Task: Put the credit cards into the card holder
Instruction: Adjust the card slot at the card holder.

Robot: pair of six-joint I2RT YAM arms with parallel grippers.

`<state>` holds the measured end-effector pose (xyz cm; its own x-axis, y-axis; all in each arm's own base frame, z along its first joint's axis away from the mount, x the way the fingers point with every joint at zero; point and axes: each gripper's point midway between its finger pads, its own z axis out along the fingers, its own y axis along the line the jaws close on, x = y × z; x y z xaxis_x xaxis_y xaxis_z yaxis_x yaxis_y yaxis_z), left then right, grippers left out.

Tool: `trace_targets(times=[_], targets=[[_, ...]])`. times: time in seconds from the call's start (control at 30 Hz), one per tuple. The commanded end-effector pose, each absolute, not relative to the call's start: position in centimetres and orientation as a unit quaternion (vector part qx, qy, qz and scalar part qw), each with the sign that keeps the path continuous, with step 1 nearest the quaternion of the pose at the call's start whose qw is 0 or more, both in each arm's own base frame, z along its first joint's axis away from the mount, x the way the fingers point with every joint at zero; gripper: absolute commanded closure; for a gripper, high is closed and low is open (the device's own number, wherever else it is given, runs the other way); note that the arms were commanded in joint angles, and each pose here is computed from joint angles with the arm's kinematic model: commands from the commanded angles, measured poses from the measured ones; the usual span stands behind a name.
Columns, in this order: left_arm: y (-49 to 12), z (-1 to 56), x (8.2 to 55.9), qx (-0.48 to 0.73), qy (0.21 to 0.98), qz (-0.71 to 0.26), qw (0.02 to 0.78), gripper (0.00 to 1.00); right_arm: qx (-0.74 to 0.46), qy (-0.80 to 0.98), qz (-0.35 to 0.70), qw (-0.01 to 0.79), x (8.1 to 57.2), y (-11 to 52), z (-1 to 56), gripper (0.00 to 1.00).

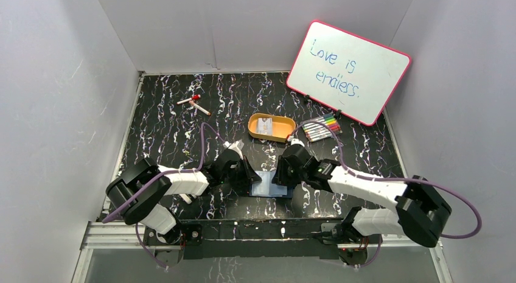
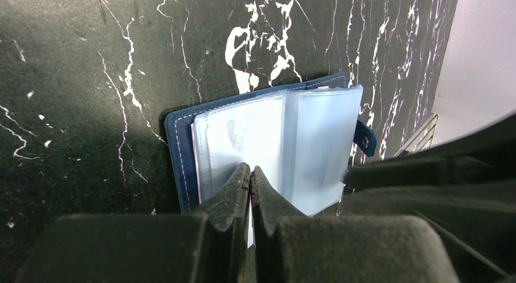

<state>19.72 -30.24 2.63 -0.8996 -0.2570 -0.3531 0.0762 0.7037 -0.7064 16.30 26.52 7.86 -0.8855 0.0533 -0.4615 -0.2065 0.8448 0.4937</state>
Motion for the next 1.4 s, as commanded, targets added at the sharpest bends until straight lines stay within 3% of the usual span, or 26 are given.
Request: trace_targets(times=[0.0,0.57,0.87,1.03,1.2,1.37], targets=[[-27.9,0.5,19.0,-0.058,0.918,-0.328,0.214,1.0,-0.019,0.928,0.278,0.245,17.2,26.8,6.2,0.66],[-26.7,-0.4,18.3,-0.065,0.924,-0.313,0.211,1.0,0.008,0.957,0.207,0.203,16.2,22.9,0.2,0.65],[-26.8,3.4,19.3,-0.051,0.91,-0.325,0.253,1.0,-0.01,0.942,0.206,0.265,17.8,22.3,6.5,0.59],[-26.7,3.4,19.3,-0.052,0.91,-0.324,0.252,1.0,-0.061,0.915,0.286,0.277,18.0,26.1,10.7,0.57],[-26.5,4.7,19.8,-0.062,0.904,-0.326,0.271,1.0,-0.074,0.9,0.303,0.305,19.2,28.0,13.6,0.57],[-26.3,8.3,20.5,-0.059,0.889,-0.338,0.305,0.89,-0.079,0.881,0.283,0.371,22.1,27.9,17.7,0.47]])
